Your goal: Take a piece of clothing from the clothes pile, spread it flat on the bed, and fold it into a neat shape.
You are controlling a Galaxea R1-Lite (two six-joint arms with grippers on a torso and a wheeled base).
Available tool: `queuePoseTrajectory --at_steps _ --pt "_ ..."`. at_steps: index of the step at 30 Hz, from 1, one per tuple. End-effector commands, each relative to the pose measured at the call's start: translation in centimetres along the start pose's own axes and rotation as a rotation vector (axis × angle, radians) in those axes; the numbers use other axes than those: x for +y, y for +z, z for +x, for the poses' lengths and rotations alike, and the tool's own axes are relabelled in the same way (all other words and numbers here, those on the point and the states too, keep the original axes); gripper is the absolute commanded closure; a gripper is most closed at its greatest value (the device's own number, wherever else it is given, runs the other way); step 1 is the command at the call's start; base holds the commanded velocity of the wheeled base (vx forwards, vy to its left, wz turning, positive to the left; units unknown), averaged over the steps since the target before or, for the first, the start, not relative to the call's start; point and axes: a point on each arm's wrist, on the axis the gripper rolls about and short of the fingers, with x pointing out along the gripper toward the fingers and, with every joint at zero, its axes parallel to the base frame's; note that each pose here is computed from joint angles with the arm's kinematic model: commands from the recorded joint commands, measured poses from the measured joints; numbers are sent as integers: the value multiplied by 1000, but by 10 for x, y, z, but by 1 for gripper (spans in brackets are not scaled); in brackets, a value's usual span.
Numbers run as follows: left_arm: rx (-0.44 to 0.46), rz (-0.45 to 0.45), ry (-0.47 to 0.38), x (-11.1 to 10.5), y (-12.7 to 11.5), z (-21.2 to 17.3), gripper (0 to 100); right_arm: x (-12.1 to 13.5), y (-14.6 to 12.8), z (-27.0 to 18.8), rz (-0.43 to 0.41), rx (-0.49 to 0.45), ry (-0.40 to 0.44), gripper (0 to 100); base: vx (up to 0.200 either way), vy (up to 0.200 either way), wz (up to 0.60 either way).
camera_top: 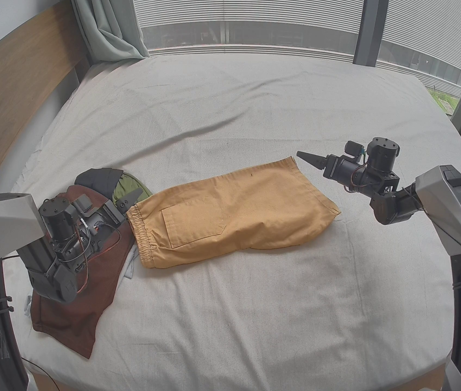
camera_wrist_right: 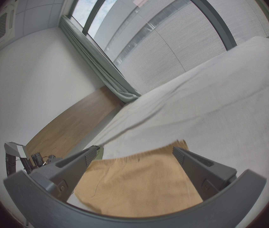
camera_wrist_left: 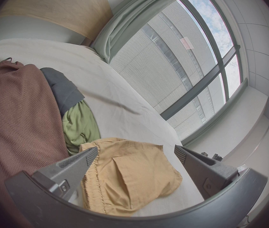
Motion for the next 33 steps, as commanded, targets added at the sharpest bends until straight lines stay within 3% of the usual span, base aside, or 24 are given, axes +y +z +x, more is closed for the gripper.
queuePoseTrajectory --at_steps 1,6,10,14,28,33 --pt "16 24 -102 -44 15 -28 0 52 17 -50 -14 55 -18 0 0 0 0" --pt "56 80 -131 -58 10 -45 0 61 -9 -73 -14 111 -66 0 0 0 0" --pt "75 242 -124 -57 3 -50 0 58 -34 -84 5 141 -113 0 0 0 0" --pt "98 333 -112 -54 -3 -55 0 56 -50 -91 23 167 -123 0 0 0 0" --pt "134 436 -90 -49 -14 -59 0 46 -103 -83 52 226 -156 0 0 0 0" --pt "138 448 -91 -48 -14 -59 0 48 -107 -80 56 230 -165 0 0 0 0"
